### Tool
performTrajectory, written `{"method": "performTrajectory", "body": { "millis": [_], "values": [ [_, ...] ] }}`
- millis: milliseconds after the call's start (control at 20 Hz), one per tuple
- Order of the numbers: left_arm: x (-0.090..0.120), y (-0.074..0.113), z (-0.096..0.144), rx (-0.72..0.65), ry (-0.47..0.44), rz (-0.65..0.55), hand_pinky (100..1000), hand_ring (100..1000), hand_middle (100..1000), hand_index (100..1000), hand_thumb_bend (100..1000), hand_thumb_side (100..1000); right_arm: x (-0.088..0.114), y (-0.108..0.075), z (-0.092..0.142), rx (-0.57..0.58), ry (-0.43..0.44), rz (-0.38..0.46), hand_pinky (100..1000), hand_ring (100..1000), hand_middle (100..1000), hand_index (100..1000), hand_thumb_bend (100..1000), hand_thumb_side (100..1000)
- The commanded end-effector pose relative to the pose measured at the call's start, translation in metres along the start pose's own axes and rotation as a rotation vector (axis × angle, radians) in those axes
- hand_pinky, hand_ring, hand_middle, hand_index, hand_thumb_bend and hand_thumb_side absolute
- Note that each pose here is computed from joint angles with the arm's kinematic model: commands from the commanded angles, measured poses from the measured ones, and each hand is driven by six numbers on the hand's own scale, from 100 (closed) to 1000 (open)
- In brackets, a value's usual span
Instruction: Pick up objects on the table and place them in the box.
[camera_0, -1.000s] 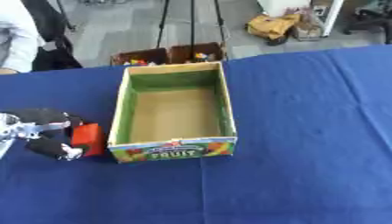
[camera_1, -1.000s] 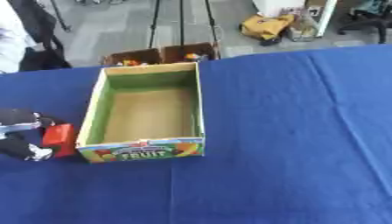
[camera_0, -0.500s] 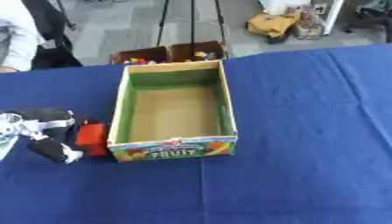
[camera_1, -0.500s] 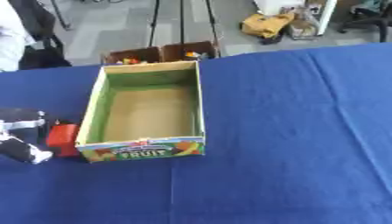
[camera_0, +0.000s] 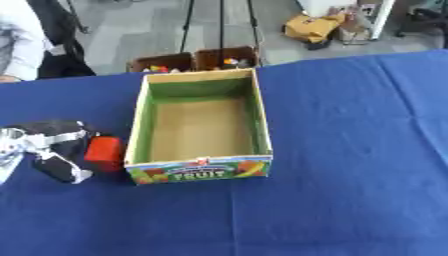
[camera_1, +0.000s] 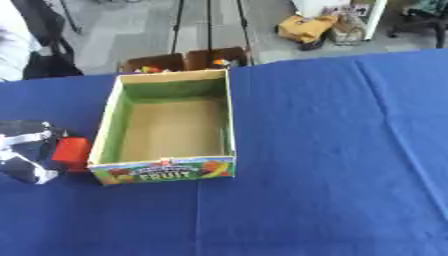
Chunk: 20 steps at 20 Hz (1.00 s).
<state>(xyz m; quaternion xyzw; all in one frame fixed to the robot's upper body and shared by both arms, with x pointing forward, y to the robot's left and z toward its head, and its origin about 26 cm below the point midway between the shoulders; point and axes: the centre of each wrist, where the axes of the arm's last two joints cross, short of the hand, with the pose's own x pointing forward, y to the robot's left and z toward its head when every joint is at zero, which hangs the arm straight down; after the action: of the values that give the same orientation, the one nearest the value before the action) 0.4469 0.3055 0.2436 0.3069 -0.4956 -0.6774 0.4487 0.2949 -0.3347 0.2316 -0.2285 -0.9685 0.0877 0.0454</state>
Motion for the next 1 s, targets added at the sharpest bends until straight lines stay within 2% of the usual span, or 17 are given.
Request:
{"method": "performTrajectory", "body": {
  "millis": [50, 300, 650, 700, 750, 1000],
  "values": [
    [-0.003, 0.012, 0.009, 0.034, 0.031, -0.009, 100, 435, 510, 692, 100, 281, 0.003, -0.003, -0.006, -0.002, -0.024, 0.011, 722, 834, 549, 740, 315, 900],
    [-0.001, 0.022, 0.018, 0.065, 0.008, 0.020, 100, 415, 495, 689, 100, 246, 0.003, -0.004, -0.006, -0.009, -0.022, 0.010, 720, 833, 551, 739, 299, 897],
    [0.012, 0.058, 0.056, 0.236, -0.054, 0.042, 100, 386, 477, 676, 100, 245, 0.003, -0.005, -0.005, -0.017, -0.013, 0.012, 719, 832, 552, 739, 278, 892],
    [0.015, 0.063, 0.061, 0.262, -0.054, 0.038, 100, 386, 478, 675, 100, 309, 0.003, -0.005, -0.005, -0.017, -0.013, 0.013, 719, 832, 552, 738, 277, 895],
    [0.017, 0.068, 0.067, 0.287, -0.052, 0.028, 100, 385, 477, 676, 100, 246, 0.003, -0.005, -0.005, -0.018, -0.012, 0.013, 719, 832, 552, 738, 274, 890],
    [0.032, 0.090, 0.090, 0.412, -0.100, 0.040, 100, 372, 464, 669, 100, 254, 0.003, -0.005, -0.004, -0.017, -0.006, 0.015, 720, 833, 552, 738, 273, 885]
  ]
}}
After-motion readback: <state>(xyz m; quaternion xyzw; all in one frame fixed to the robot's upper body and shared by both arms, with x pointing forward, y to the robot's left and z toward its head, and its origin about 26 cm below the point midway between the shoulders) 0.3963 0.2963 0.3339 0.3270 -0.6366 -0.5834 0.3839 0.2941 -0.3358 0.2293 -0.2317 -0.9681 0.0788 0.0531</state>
